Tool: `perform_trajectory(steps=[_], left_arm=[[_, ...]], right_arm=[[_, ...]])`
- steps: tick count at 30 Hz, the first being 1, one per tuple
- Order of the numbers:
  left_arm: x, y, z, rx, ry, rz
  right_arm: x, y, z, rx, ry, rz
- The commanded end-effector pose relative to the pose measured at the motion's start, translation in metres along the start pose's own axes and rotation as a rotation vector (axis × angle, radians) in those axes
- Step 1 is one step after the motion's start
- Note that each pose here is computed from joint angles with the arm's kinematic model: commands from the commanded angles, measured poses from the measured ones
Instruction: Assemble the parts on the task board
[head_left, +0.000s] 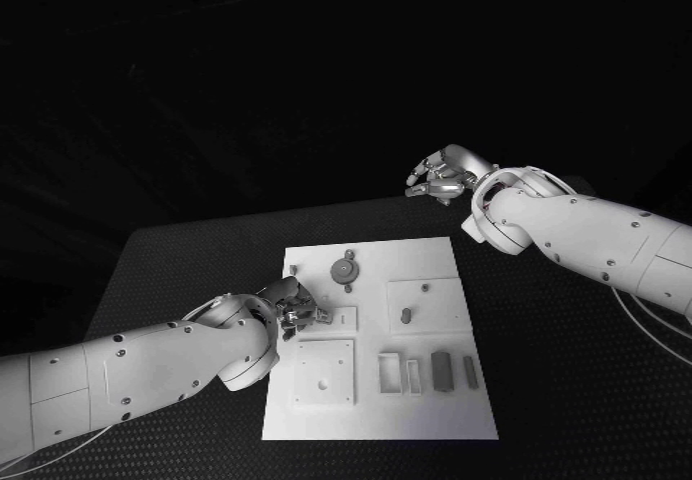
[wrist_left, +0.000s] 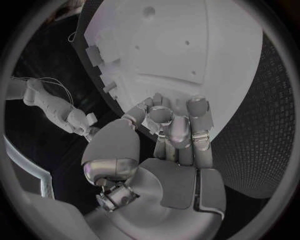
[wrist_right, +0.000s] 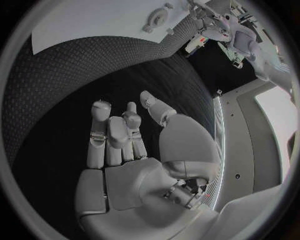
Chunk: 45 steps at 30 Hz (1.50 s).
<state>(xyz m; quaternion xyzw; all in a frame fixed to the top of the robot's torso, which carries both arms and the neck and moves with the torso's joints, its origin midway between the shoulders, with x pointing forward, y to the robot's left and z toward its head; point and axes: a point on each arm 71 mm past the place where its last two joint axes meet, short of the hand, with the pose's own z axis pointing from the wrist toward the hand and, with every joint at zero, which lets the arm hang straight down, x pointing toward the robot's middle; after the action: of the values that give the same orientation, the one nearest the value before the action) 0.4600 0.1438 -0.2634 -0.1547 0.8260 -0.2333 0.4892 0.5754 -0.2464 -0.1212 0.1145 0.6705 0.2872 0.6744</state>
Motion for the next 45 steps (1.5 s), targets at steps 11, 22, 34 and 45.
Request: perform_trajectory(steps=[11, 22, 34, 45], left_arm=[[0.0036, 0.0026, 0.0005, -0.019, 0.037, 0.006], [0.0033, 0.0021, 0.0004, -0.019, 0.031, -0.004], [0.0026, 0.0016, 0.0009, -0.017, 0.024, -0.016], [0.0021, -0.0009, 0.0009, -0.008, 0.02, -0.027]], right_arm=[[0.0009, 0.0008, 0.0004, -0.006, 0.014, 0.002], [0.0016, 0.0012, 0.0005, -0.006, 0.02, 0.002], [0.0016, 0.001, 0.0005, -0.005, 0.021, 0.001], [0.002, 0.0007, 0.0013, -0.003, 0.021, 0.001]])
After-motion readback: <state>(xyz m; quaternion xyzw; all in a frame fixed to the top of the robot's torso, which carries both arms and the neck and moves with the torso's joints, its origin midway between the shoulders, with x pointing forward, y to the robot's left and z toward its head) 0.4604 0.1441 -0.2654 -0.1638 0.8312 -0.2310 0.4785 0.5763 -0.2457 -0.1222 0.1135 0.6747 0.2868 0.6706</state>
